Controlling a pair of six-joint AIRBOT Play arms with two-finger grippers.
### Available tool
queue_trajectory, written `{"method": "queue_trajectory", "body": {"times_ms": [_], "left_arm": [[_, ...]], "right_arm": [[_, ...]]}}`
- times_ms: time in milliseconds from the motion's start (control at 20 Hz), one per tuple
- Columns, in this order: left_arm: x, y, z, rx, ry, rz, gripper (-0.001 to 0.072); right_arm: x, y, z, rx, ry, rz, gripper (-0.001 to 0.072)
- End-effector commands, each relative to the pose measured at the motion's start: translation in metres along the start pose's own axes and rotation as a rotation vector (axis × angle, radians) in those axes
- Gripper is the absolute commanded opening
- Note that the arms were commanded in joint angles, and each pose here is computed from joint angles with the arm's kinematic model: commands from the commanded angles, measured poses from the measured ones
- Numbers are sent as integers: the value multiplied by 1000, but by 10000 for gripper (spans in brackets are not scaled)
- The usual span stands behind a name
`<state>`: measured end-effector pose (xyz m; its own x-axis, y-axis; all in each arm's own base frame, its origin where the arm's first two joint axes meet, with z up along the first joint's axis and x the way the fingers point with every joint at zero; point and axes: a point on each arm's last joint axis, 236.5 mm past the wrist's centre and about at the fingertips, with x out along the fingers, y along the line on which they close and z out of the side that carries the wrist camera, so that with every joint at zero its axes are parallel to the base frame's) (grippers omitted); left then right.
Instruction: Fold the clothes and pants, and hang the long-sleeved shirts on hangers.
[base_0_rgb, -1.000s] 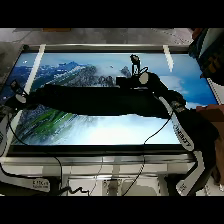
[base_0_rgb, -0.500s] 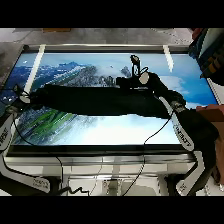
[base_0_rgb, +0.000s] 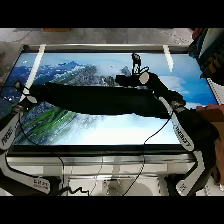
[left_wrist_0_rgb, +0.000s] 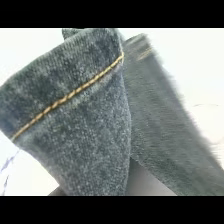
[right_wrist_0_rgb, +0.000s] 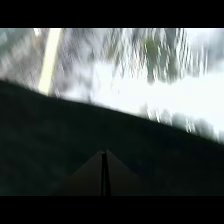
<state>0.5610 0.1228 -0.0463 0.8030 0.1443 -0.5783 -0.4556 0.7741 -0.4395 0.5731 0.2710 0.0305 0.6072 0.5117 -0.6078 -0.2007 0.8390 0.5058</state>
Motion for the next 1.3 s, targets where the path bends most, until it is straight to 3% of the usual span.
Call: {"method": "queue_trajectory", "body": {"times_ms": [0, 300, 650, 900, 1050, 1250], "left_arm": [[-37, -40, 42, 234, -109, -55, 24], [-119, -108, 31, 420, 0, -163, 24], [-196, -156, 40, 466, -35, -269, 24], [-201, -153, 32, 472, 1, -266, 24], [-197, -149, 21, 476, 30, -262, 25], [-194, -162, -29, 570, 165, -295, 24]], "right_arm": [[3, 18, 31, 67, -159, 41, 34], [50, 81, -43, 74, -30, 131, 31], [98, 192, -165, -22, 203, 279, 31], [92, 259, -243, -70, 314, 371, 31], [89, 255, -255, -145, 347, 346, 33], [80, 172, -210, -210, 423, 190, 34]]}}
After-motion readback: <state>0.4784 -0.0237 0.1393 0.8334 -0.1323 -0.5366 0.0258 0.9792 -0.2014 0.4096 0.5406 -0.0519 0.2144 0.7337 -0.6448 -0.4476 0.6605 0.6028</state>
